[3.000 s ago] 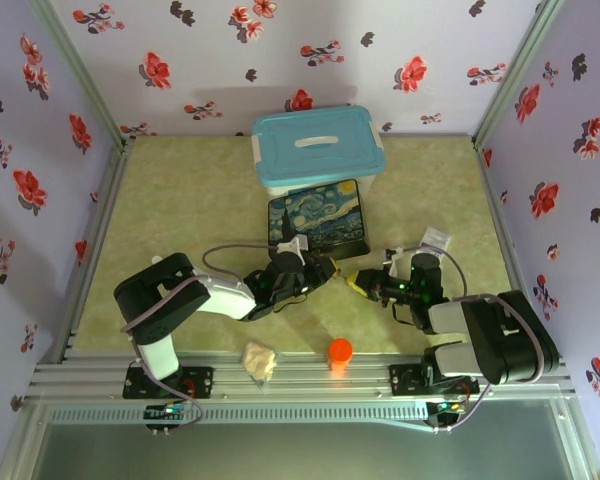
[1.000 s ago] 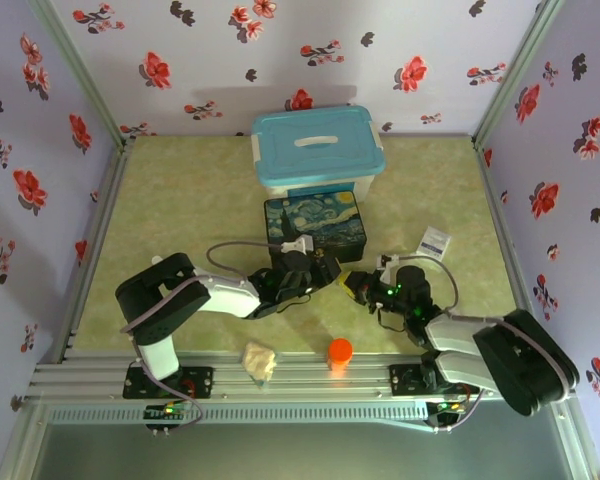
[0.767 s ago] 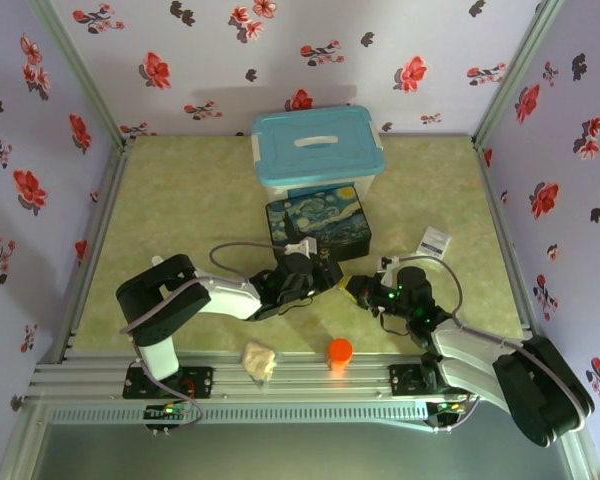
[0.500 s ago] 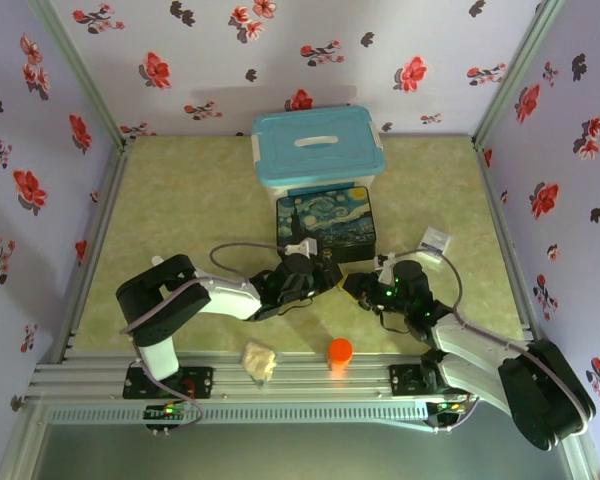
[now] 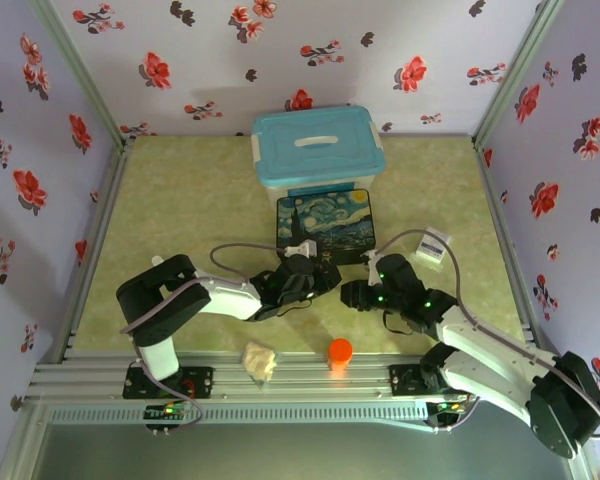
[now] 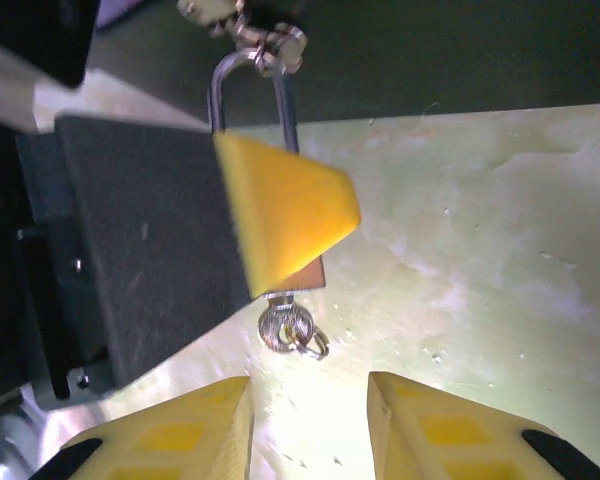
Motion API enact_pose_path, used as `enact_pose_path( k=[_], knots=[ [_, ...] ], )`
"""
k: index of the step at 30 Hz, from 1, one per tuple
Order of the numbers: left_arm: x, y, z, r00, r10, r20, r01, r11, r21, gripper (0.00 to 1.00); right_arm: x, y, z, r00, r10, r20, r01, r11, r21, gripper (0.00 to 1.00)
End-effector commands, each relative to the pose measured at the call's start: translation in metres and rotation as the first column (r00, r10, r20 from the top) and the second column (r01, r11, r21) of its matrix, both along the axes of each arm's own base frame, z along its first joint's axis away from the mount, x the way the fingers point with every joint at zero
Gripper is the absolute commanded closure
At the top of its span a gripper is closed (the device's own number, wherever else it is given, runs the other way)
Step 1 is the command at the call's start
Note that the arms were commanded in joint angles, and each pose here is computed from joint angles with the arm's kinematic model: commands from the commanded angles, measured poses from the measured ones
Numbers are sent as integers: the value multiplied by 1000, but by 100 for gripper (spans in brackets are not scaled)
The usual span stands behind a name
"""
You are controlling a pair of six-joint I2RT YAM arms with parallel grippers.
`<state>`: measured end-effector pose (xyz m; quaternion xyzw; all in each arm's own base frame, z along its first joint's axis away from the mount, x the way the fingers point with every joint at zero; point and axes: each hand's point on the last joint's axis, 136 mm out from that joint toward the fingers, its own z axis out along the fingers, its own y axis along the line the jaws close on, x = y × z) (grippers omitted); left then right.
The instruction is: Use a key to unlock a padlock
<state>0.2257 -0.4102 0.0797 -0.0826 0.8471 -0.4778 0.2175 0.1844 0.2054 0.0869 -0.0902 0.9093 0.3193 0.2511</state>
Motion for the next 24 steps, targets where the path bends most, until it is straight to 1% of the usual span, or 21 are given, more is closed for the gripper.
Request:
enact_pose_path(
  k=[1, 6, 10, 13, 17, 18, 21, 22, 24],
  knots=[
    [1, -7, 34, 999, -4, 36, 6, 997, -80, 90, 8, -7, 1, 995, 31, 98, -18, 992, -126, 65],
    [0, -7, 39, 999, -1, 34, 4, 995, -102, 90, 10, 3, 0, 986, 76, 146, -49, 983, -179, 63],
    [0, -6, 42, 999, -4, 37, 8, 996, -90, 90, 12, 17, 6, 971, 117, 210, -76, 977, -197, 63],
    [0, -7, 41, 1000, -5, 31, 8, 996, -93, 91, 15, 22, 9, 954, 146, 263, -76, 963, -260, 63],
    [-1, -8, 42, 1000, -4, 20, 6, 994, -114, 92, 23, 20, 8, 928, 155, 339, -23, 932, -362, 69],
    [-1, -9, 43, 1000, -2, 20, 4, 993, -121, 93, 25, 22, 8, 919, 167, 356, -22, 925, -379, 70],
    [-1, -9, 46, 1000, -1, 14, 3, 990, -139, 95, 28, 29, 9, 900, 186, 394, -17, 919, -395, 72],
    [-1, -9, 47, 1000, -2, 15, 4, 990, -142, 95, 32, 26, 10, 893, 171, 417, 18, 911, -412, 74],
    [-1, -9, 48, 1000, 0, 13, 2, 990, -143, 96, 35, 26, 11, 883, 175, 435, 30, 905, -424, 76]
  ],
)
